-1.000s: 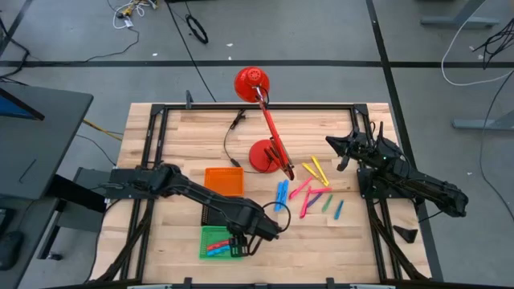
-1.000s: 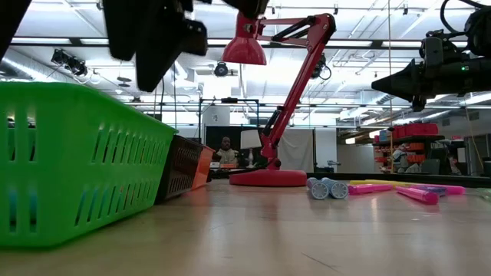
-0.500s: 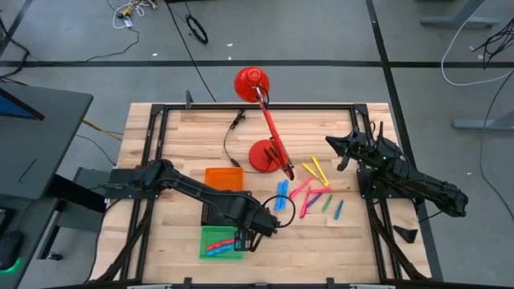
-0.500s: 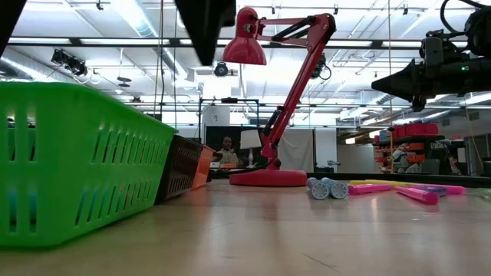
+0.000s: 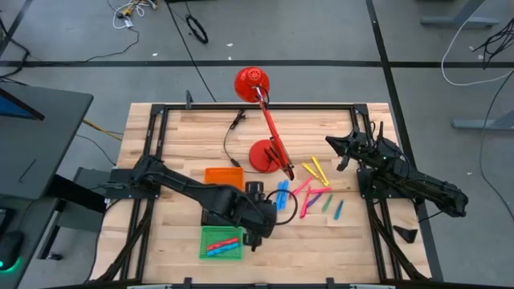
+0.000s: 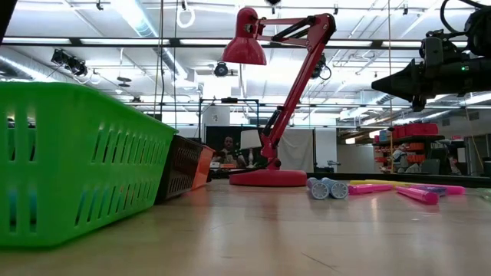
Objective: Pick & Place Markers
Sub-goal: Put the right blue highlighter into the green bin
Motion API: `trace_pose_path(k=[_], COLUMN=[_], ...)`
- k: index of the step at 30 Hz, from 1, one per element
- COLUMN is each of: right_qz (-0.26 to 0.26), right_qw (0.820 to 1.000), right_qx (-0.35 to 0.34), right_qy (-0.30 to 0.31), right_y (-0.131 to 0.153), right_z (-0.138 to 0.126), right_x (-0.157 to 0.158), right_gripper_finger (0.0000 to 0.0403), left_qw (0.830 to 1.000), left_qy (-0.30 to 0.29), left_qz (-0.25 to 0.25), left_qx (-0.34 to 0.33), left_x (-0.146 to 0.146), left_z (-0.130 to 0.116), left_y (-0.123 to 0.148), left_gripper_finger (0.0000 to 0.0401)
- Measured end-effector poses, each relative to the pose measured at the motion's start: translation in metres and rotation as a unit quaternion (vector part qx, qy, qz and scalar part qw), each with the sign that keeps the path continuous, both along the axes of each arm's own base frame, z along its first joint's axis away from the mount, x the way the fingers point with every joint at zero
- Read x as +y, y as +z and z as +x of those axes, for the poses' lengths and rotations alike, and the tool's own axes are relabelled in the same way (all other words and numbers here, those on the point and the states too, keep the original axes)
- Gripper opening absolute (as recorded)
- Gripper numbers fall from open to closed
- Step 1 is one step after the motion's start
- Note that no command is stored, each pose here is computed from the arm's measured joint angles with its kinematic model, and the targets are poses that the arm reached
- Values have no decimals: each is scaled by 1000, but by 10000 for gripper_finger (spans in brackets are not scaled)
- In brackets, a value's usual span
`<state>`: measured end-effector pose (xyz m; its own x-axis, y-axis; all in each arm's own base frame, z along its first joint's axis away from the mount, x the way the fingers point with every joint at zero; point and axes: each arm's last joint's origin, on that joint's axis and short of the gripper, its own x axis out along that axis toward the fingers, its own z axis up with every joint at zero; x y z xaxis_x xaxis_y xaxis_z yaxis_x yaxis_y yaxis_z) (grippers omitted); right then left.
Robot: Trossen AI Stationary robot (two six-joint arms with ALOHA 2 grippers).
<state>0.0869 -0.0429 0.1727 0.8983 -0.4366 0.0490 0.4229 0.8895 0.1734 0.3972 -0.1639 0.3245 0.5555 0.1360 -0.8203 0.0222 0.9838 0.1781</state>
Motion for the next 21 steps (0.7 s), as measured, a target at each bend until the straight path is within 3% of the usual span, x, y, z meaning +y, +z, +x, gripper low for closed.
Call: trace_pose_path(k=[14, 21], right_qz=[0, 0], right_qw=[1000, 1000], right_qx=[0, 0], right_qy=[0, 0], right_y=[0, 0], right_z=[0, 0], right_x=[0, 0], right_gripper_finger=[10, 10], left_qw=[988, 976], left_qy=[-17, -16], left_qz=[50, 86], left_qx=[-148, -202], left_x=[1, 9], left_z=[3, 14], left_y=[40, 41], left_gripper_finger=[236, 236])
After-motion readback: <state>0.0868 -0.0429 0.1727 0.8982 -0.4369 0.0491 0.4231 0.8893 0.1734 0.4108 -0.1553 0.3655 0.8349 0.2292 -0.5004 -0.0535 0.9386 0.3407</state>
